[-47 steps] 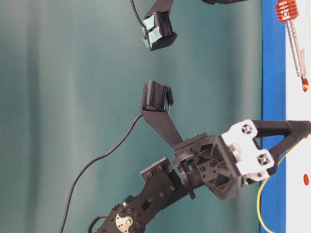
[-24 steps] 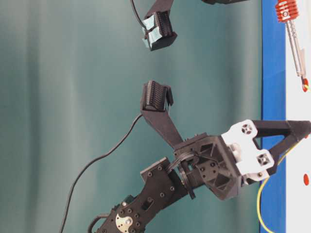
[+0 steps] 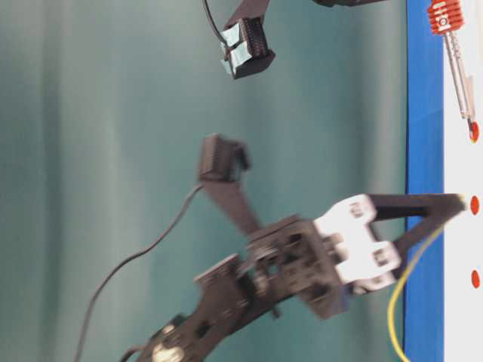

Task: Touch the tip of the soldering iron to the tip of the solder at the mark.
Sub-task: 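Withdraw the iron right and the wire left from the red dots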

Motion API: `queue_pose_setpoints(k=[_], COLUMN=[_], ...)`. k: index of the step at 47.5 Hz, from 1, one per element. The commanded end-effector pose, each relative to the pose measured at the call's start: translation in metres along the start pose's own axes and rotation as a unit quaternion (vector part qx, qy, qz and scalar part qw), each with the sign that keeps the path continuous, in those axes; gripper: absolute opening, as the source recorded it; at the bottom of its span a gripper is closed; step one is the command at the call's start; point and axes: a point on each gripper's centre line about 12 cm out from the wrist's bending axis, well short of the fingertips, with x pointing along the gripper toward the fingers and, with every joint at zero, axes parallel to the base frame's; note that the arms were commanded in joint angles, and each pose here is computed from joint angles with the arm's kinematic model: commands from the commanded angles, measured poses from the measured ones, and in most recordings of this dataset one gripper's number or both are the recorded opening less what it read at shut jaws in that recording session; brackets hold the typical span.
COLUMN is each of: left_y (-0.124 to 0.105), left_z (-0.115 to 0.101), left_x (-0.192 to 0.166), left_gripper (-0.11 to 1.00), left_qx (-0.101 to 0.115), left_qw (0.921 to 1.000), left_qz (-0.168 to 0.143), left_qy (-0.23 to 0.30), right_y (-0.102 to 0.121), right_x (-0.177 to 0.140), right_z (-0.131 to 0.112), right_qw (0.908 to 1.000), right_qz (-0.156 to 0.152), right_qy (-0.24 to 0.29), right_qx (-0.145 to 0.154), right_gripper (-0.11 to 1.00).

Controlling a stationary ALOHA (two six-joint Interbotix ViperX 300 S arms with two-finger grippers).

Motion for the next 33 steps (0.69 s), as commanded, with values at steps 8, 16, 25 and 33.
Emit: queue_pose_setpoints(k=[8, 16, 25, 33], left_y=[0.0, 0.002, 0.003, 0.004], left_z=[0.003, -0.014, -0.02, -0.019], left_x=[-0.05, -0.063, -0.064, -0.064], left_gripper=[0.02, 0.02, 0.02, 0.02], left_qx=[0.0, -0.002, -0.012, -0.008], left_qw=[0.9991, 0.9993, 0.9994, 0.9993], left_qz=[-0.007, -0.007, -0.007, -0.006], left_qy=[-0.041, -0.038, -0.032, -0.035], right_y=[0.0, 0.0, 0.0, 0.0], right_x=[-0.007, -0.006, -0.007, -0.009], right_z=[0.009, 0.009, 0.01, 0.009], right_qw=[0.9998, 0.9999, 0.9998, 0.9998], right_qz=[0.0, 0.0, 0.001, 0.0], right_qy=[-0.018, -0.017, -0.019, -0.022], right_qx=[0.0, 0.001, 0.001, 0.001], right_gripper=[0.06, 0.06, 0.06, 0.06])
